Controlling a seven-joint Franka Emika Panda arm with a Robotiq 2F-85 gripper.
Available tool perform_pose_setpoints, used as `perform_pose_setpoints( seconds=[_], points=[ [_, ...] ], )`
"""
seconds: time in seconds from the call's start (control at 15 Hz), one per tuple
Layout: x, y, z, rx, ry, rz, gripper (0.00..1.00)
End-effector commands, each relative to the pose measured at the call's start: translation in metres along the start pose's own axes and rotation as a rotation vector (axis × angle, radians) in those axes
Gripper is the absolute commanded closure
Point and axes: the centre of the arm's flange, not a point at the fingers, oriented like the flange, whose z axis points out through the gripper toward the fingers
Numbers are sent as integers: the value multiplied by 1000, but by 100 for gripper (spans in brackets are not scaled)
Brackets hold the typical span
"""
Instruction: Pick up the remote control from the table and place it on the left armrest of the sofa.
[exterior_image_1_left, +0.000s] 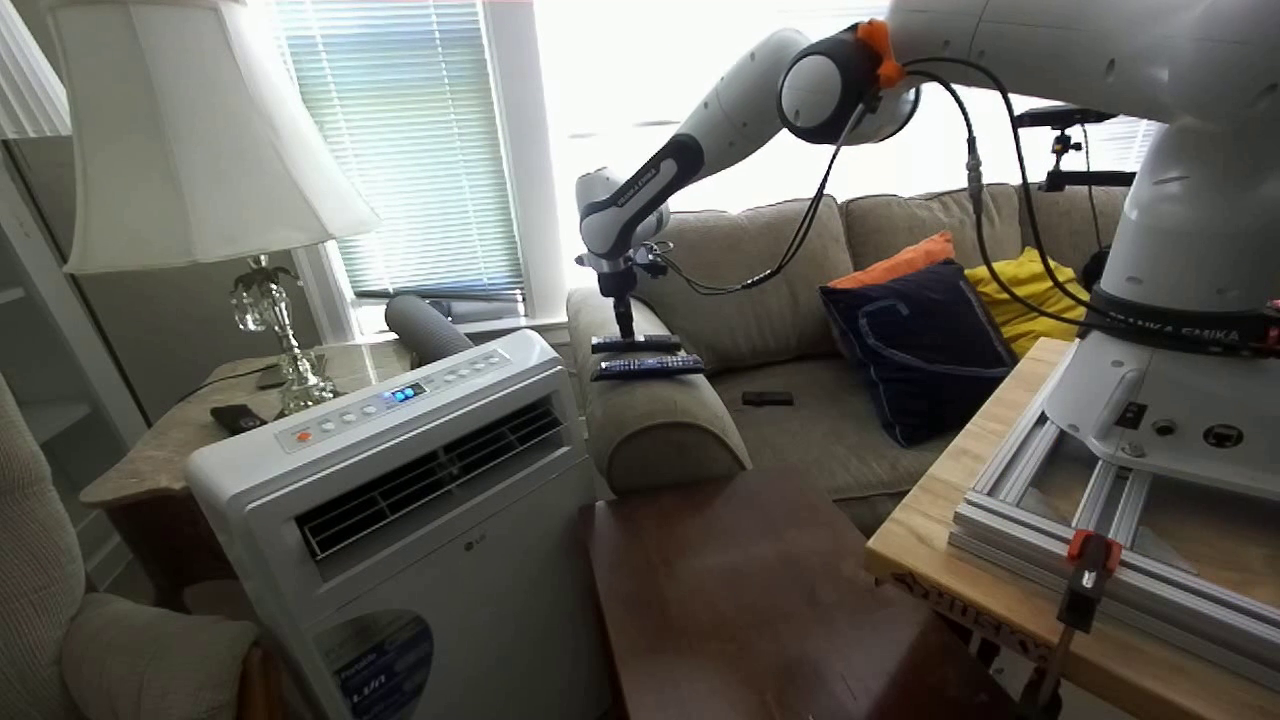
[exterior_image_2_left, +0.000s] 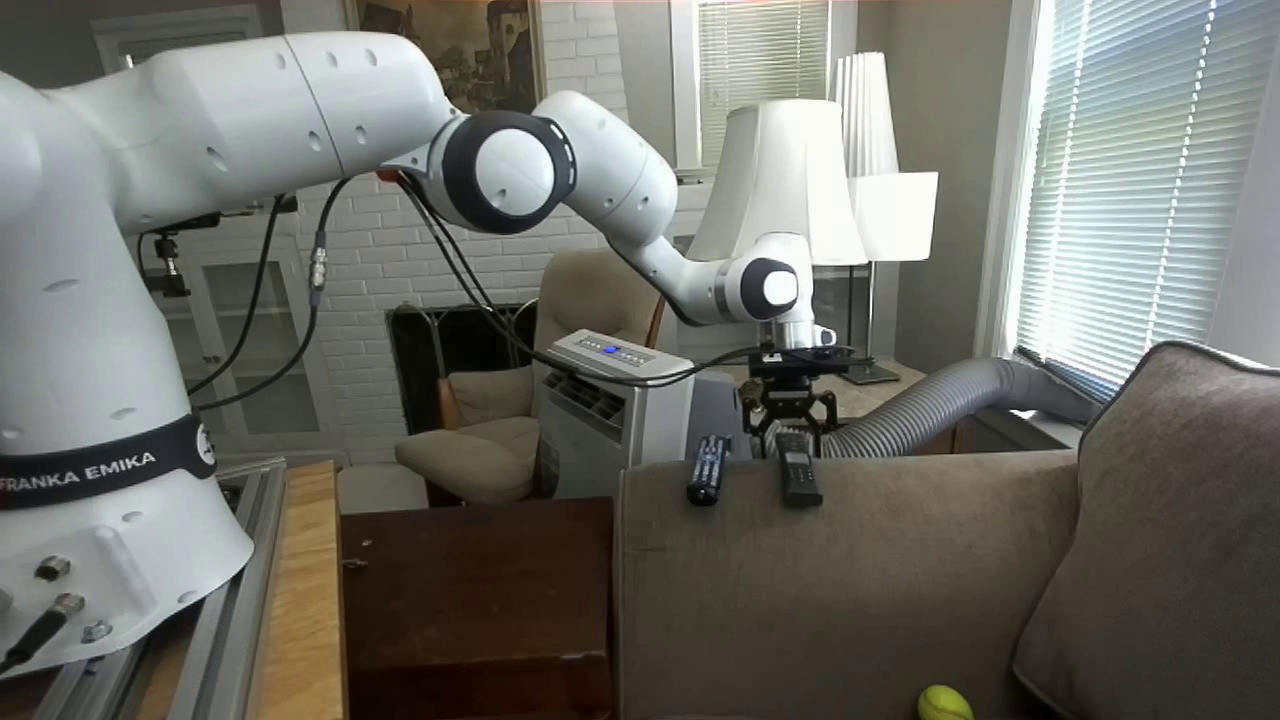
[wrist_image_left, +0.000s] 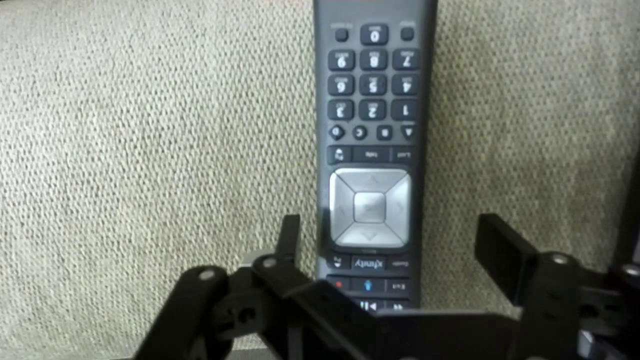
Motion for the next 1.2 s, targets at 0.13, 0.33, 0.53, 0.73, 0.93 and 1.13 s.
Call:
perform_pose_setpoints(
  seconds=[0.13, 0.33, 0.53, 0.73, 0.93, 1.13],
  points=[
    [15, -17, -34, -64, 17, 82, 0],
    [22, -19, -87, -119, 34, 238, 0],
    [21, -25, -150, -132, 36, 404, 0],
    [3, -38, -209, -152, 54, 571, 0],
    [-22, -50, -250, -164, 73, 738, 0],
    [-48, -55, -271, -157, 56, 898, 0]
  ],
)
